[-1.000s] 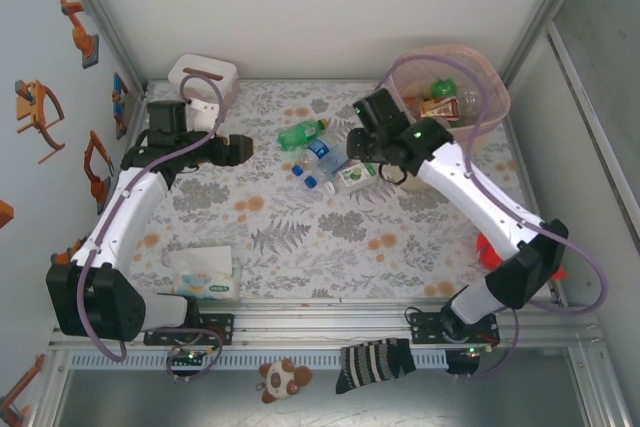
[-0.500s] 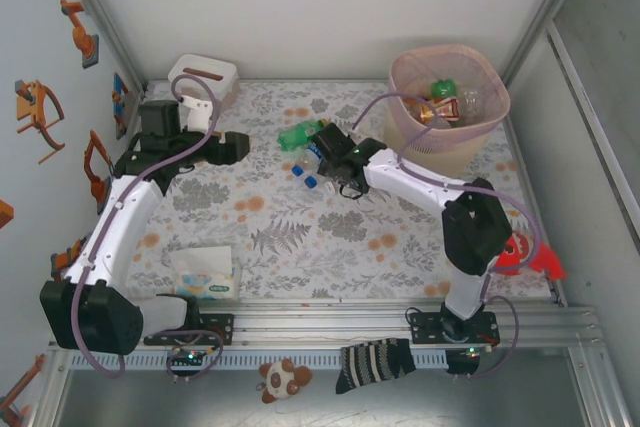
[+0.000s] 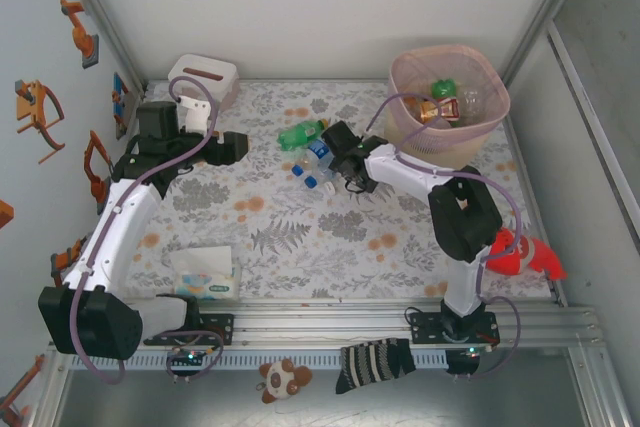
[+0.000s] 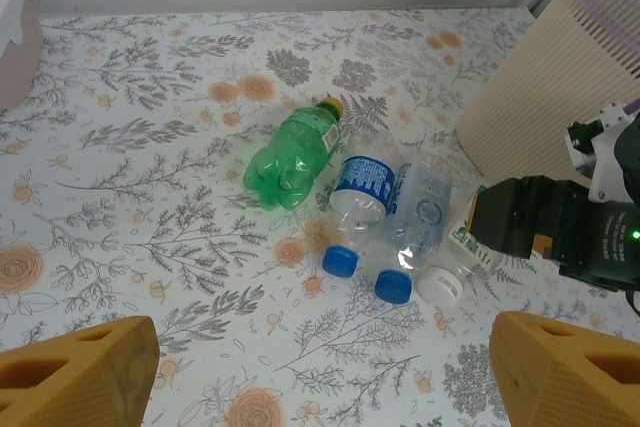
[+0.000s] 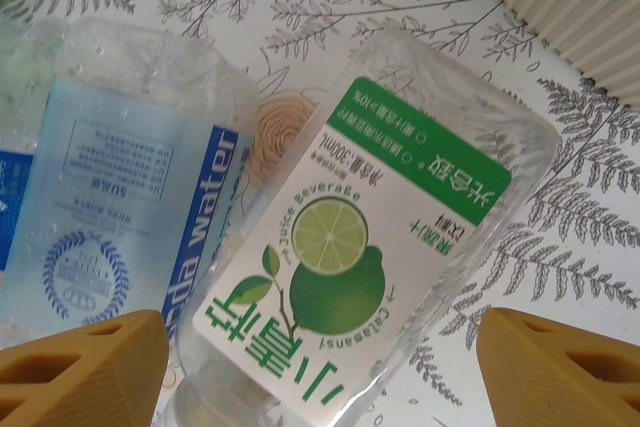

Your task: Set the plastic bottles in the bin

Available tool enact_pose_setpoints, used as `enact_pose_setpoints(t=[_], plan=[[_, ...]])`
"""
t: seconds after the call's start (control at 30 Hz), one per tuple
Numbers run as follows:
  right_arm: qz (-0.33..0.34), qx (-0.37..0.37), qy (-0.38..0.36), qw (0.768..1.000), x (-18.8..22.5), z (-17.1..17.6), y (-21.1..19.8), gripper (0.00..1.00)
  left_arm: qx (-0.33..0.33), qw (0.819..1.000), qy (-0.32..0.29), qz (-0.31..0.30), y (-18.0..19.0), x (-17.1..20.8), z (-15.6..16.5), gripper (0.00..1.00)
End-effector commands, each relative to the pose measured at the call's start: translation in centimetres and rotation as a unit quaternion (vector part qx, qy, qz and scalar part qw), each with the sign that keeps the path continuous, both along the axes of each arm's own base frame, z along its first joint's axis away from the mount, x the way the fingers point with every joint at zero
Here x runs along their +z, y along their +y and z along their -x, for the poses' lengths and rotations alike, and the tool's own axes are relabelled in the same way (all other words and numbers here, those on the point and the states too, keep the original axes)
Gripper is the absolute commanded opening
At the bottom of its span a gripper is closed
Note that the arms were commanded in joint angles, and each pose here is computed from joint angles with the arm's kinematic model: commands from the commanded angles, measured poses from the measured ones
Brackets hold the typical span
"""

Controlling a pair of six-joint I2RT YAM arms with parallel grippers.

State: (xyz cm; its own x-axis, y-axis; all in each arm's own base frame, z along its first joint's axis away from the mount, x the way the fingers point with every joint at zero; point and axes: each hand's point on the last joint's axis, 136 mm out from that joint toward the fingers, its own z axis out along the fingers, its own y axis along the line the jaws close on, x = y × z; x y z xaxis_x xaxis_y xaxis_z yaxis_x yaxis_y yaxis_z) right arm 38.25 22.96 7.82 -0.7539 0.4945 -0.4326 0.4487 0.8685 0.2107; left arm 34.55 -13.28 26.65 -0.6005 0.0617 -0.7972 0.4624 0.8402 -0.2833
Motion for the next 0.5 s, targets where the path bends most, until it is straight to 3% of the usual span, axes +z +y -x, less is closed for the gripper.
enact_pose_setpoints(t=[0.0, 0.2, 0.47], plan=[[-0.004, -0.037, 0.013, 0.999, -1.7, -0.7, -1.1, 0.8, -0.002, 1.0, -0.007, 0.004, -0.2, 0.3, 0.1, 0.86], [-0.012, -0.053, 0.034, 0.998, -3.3, -1.1, -1.5, 0.81, -0.003, 1.0, -0.005, 0.001, -0.1, 0.2, 0.1, 0.85], [-0.014, -0.053, 0.048, 0.997, -4.6, -1.4, -1.3, 0.9, -0.003, 1.0, -0.003, 0.0, -0.1, 0.0, 0.0, 0.85]])
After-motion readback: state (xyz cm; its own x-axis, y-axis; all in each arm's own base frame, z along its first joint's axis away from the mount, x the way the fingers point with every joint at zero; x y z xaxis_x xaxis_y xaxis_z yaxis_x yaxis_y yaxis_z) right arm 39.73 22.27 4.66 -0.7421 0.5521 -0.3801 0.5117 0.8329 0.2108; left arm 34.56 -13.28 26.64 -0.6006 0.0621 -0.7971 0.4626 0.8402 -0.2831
